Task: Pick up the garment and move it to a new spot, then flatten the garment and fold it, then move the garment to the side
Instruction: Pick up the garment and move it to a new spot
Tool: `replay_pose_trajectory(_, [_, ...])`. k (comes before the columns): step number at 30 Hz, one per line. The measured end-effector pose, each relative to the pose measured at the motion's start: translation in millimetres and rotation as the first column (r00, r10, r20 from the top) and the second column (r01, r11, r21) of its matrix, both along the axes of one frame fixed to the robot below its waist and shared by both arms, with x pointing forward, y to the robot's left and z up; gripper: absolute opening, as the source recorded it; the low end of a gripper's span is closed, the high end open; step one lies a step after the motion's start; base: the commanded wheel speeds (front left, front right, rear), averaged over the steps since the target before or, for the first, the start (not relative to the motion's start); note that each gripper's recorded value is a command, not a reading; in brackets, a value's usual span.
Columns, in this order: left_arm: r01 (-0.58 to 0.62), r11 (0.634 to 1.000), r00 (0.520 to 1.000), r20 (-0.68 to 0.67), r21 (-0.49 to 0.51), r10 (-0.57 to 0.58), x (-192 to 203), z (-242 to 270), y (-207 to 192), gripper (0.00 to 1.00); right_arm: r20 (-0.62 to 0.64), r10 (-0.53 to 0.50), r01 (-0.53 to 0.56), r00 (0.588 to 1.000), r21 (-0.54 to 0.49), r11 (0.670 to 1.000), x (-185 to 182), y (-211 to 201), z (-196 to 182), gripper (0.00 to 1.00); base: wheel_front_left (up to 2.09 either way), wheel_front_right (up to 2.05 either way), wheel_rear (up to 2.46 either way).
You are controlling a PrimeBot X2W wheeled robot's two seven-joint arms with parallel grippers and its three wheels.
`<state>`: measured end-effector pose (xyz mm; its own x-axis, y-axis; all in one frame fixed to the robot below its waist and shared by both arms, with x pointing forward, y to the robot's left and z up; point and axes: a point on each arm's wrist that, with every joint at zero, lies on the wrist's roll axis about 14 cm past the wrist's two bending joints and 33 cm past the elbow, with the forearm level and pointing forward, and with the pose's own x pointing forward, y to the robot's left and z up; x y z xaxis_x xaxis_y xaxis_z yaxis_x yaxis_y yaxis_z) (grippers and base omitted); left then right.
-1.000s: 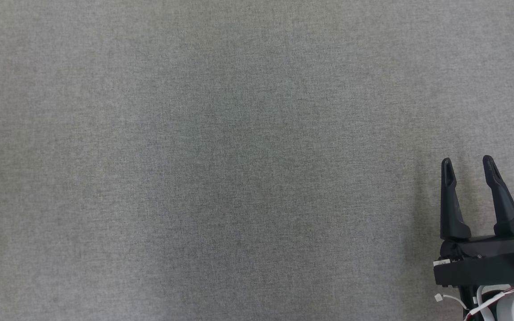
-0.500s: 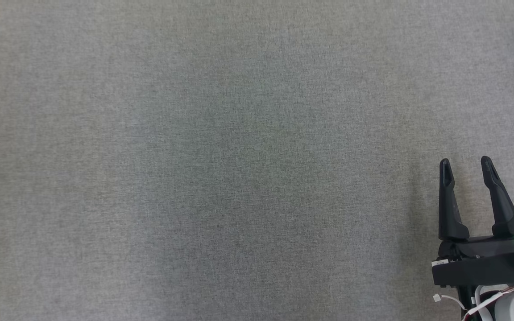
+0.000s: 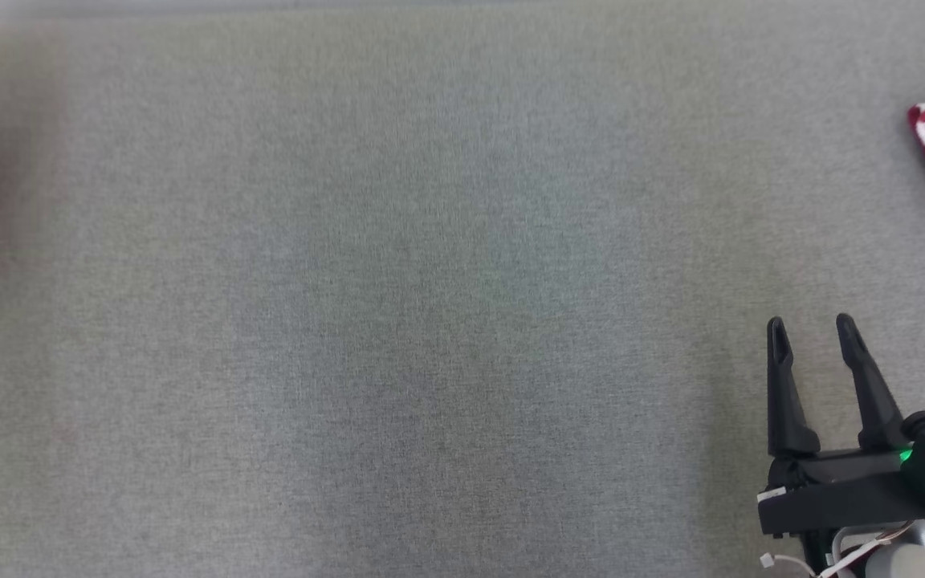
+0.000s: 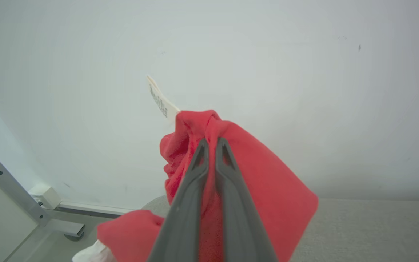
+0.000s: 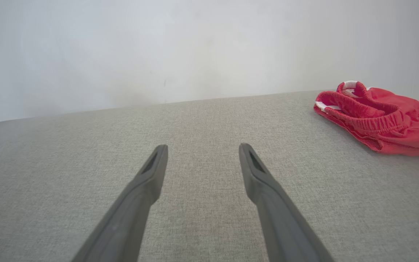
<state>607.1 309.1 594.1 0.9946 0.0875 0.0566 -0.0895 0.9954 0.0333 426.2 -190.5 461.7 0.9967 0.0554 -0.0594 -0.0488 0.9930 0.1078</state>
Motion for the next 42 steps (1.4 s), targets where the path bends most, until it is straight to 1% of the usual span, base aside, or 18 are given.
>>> replay_pose_trajectory(4, [0.098, 0.995, 0.986, 0.13, 0.032, -0.101, -1.2, 55.1, -40.1, 0.0, 0.014, -0.01, 0.009, 1.0, 0.021, 1.0, -8.6, -0.3, 4.7, 1.0, 0.0, 0.0, 0.0])
replay_pose_trajectory(5, [0.098, 0.995, 0.986, 0.13, 0.032, -0.101, -1.2, 55.1, -40.1, 0.0, 0.014, -0.01, 0.009, 1.0, 0.021, 1.0, -8.6, -0.3, 4.7, 1.0, 0.0, 0.0, 0.0])
replay_pose_trajectory(6, [0.129, 0.991, 0.978, 0.161, 0.041, -0.134, -2.7, 68.9, -53.5, 0.0, 0.017, -0.013, 0.013, 1.0, 0.026, 1.0, -11.4, -0.6, 5.6, 1.0, 0.0, 0.0, 0.0])
replay_pose_trajectory(7, [0.191, 0.98, 0.956, 0.216, 0.057, -0.199, -6.7, 94.6, -81.4, 0.0, 0.017, -0.024, 0.024, 1.0, 0.032, 0.999, -18.1, -2.3, 6.3, 1.0, 0.0, 0.0, 0.0])
replay_pose_trajectory(8, [0.223, 0.973, 0.941, 0.246, 0.059, -0.231, -9.5, 107.9, -96.9, 0.0, 0.018, -0.032, 0.031, 0.999, 0.037, 0.999, -21.4, -3.7, 6.7, 1.0, 0.0, 0.0, 0.0])
replay_pose_trajectory(12, [0.364, 0.928, 0.874, 0.316, 0.08, -0.37, -21.4, 146.9, -163.4, 0.0, 0.023, -0.073, 0.072, 0.997, 0.054, 0.996, -34.0, -14.1, 8.7, 1.0, 0.0, 0.0, 0.0])
replay_pose_trajectory(16, [0.496, 0.862, 0.789, 0.358, 0.108, -0.499, -36.8, 173.4, -228.6, 0.0, 0.027, -0.111, 0.109, 0.993, 0.067, 0.992, -45.7, -23.3, 10.0, 1.0, 0.0, 0.0, 0.0])
replay_pose_trajectory(22, [0.672, 0.73, 0.646, 0.383, 0.126, -0.661, -67.2, 188.0, -320.7, 0.0, 0.02, -0.183, 0.181, 0.983, 0.073, 0.981, -64.8, -43.5, 8.5, 1.0, 0.0, 0.0, 0.0])
replay_pose_trajectory(25, [0.734, 0.668, 0.582, 0.393, 0.121, -0.712, -81.9, 189.9, -355.1, 0.0, 0.018, -0.216, 0.214, 0.976, 0.073, 0.974, -74.1, -52.9, 8.5, 1.0, 0.0, 0.0, 0.0])
replay_pose_trajectory(28, [0.775, 0.622, 0.546, 0.381, 0.108, -0.746, -91.9, 181.2, -379.4, 0.0, 0.019, -0.246, 0.244, 0.969, 0.07, 0.967, -82.5, -61.6, 9.6, 1.0, 0.0, 0.0, 0.0])
replay_pose_trajectory(30, [0.795, 0.6, 0.537, 0.355, 0.091, -0.765, -95.2, 167.7, -390.7, 0.0, 0.02, -0.264, 0.262, 0.964, 0.071, 0.963, -87.1, -66.5, 10.6, 1.0, 0.0, 0.0, 0.0])
replay_pose_trajectory(31, [0.8, 0.596, 0.539, 0.347, 0.076, -0.767, -95.8, 161.1, -393.4, 0.0, 0.023, -0.271, 0.269, 0.962, 0.072, 0.961, -89.1, -68.4, 11.4, 1.0, 0.0, 0.0, 0.0])
replay_pose_trajectory(35, [0.805, 0.594, 0.566, 0.292, 0.005, -0.77, -94.9, 125.5, -396.2, 0.0, 0.025, -0.287, 0.284, 0.958, 0.071, 0.956, -93.3, -72.9, 12.2, 1.0, 0.0, 0.0, 0.0])
replay_pose_trajectory(38, [0.782, 0.62, 0.615, 0.229, -0.057, -0.755, -89.4, 84.9, -387.5, 0.0, 0.016, -0.286, 0.285, 0.958, 0.07, 0.956, -92.4, -72.7, 9.4, 1.0, 0.0, 0.0, 0.0])
replay_pose_trajectory(40, [0.759, 0.64, 0.65, 0.186, -0.117, -0.737, -87.5, 54.8, -379.1, 0.0, 0.013, -0.282, 0.28, 0.959, 0.069, 0.957, -90.4, -71.3, 8.4, 1.0, 0.0, 0.0, 0.0])
replay_pose_trajectory(42, [0.735, 0.659, 0.677, 0.124, -0.16, -0.726, -88.2, 20.9, -370.8, 0.0, 0.014, -0.276, 0.275, 0.961, 0.069, 0.959, -88.3, -69.9, 8.7, 1.0, 0.0, 0.0, 0.0])
